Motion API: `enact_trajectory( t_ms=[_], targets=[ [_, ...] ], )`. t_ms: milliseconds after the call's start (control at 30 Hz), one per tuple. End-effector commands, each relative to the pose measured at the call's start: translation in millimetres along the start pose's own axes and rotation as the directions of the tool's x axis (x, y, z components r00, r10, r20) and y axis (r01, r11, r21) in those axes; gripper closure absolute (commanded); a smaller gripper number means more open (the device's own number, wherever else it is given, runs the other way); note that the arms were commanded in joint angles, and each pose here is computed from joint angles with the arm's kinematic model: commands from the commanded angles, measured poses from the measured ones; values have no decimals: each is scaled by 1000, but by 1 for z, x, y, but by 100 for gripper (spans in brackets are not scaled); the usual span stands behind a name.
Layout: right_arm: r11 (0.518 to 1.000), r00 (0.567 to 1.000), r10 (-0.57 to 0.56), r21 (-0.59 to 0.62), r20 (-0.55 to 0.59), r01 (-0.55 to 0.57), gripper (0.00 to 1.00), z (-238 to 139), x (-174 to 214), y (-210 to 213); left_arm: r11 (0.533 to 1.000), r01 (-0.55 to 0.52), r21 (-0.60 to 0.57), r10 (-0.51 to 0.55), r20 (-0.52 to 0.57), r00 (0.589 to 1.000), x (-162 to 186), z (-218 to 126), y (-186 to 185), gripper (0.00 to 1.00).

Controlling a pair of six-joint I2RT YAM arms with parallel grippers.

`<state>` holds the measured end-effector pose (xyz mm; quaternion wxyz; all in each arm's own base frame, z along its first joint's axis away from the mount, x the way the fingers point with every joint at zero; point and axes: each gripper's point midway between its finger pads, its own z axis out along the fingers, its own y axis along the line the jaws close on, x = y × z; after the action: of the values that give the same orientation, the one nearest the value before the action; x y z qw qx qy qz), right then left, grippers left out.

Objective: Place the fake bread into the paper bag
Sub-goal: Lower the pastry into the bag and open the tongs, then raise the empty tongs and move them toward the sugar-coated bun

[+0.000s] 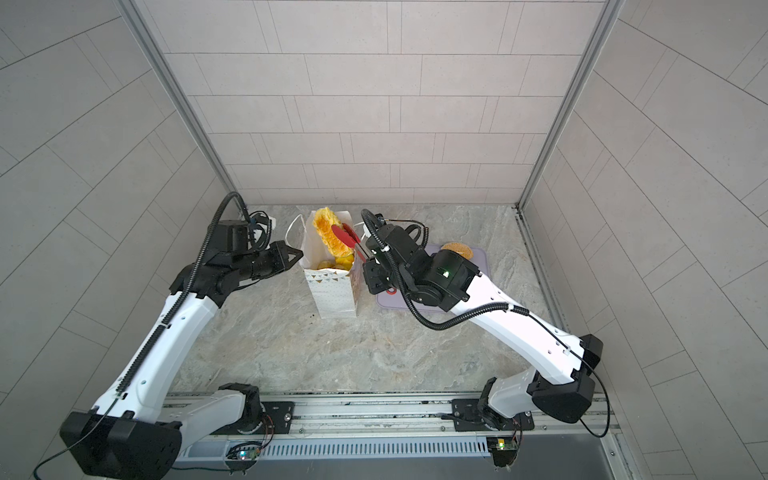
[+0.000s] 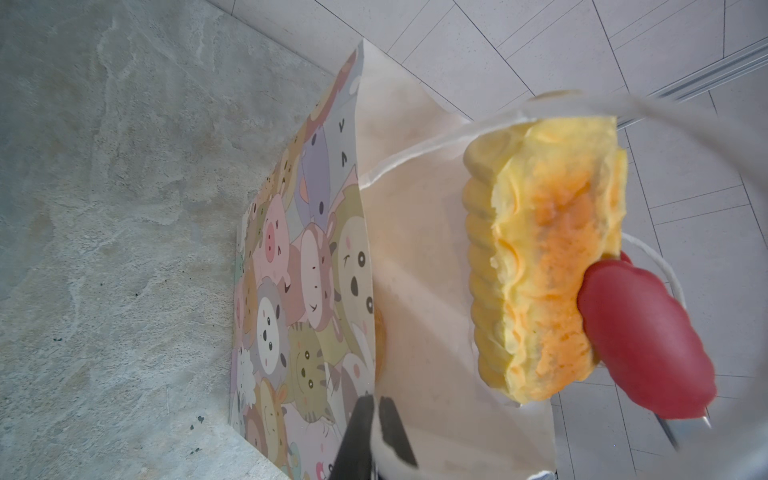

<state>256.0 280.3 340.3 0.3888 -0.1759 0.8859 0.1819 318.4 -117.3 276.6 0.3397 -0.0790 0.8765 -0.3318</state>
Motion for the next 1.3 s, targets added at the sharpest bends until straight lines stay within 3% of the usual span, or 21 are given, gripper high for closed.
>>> enact_trajectory(
  t_ms=[0,367,800,1267],
  targets=[
    [1000,999,-8,16,50,7,74,-12,-8,-3,1000,-11,14,11,22,1000,-3,-6,-5,91],
    [1000,998,-11,16,58,11,69,-14,-11,-3,1000,-15,15,14,26,1000,-4,-7,-7,92],
    [1000,998,-9,-3,67,9,55,-16,-16,2,1000,-16,17,16,24,1000,-4,-6,-7,91],
    [1000,993,-10,-11,120,11,56,-29,-34,5,1000,-19,16,18,19,1000,-2,-6,-6,91]
  ],
)
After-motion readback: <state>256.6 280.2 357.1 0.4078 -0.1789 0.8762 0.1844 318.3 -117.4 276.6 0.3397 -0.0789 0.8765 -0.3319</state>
